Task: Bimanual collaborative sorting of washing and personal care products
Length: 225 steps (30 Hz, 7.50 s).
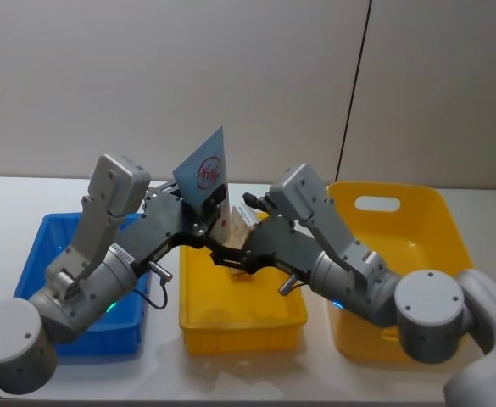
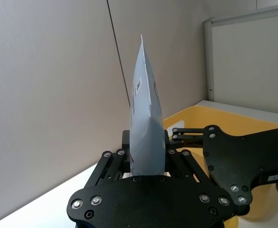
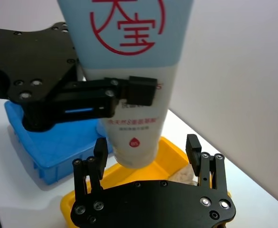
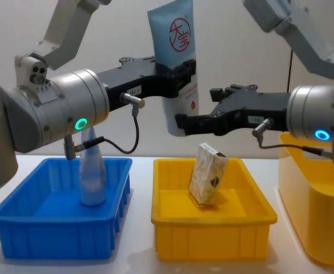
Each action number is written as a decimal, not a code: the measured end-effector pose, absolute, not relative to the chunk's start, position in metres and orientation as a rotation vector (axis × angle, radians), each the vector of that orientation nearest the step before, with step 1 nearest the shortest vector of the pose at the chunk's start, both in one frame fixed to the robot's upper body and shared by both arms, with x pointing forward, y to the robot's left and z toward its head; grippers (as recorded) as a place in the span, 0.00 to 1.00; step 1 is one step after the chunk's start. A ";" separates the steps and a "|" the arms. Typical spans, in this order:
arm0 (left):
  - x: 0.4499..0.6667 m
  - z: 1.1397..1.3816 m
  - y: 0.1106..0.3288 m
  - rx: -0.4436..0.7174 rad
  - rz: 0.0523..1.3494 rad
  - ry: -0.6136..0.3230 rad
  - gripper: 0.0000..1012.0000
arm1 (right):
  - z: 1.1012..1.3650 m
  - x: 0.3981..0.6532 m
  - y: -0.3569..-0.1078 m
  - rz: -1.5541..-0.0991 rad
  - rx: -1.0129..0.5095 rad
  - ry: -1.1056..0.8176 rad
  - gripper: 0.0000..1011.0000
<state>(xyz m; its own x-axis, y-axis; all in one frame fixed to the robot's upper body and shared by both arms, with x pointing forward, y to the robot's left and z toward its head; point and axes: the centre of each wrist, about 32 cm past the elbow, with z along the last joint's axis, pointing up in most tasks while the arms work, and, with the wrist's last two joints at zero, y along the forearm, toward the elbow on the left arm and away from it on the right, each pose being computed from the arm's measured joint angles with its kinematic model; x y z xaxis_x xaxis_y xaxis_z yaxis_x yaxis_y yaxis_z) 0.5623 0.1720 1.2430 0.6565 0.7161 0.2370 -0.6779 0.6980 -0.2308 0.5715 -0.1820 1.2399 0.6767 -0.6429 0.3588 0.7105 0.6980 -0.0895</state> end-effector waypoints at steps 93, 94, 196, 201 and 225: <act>0.562 1.243 0.172 -0.126 0.792 -0.323 0.99 | 1.241 0.588 -0.182 -0.961 -0.182 -0.243 0.62; 0.562 1.243 0.172 -0.126 0.792 -0.323 0.99 | 1.241 0.588 -0.183 -0.978 -0.185 -0.240 0.62; 0.562 1.243 0.172 -0.126 0.792 -0.323 0.99 | 1.255 0.559 -0.247 -1.613 -0.269 0.089 0.99; 0.562 1.243 0.172 -0.126 0.792 -0.323 0.99 | 1.256 0.560 -0.254 -1.612 -0.257 0.077 0.99; 0.562 1.243 0.172 -0.126 0.792 -0.323 0.99 | 1.254 0.584 -0.272 -1.594 -0.280 0.285 0.99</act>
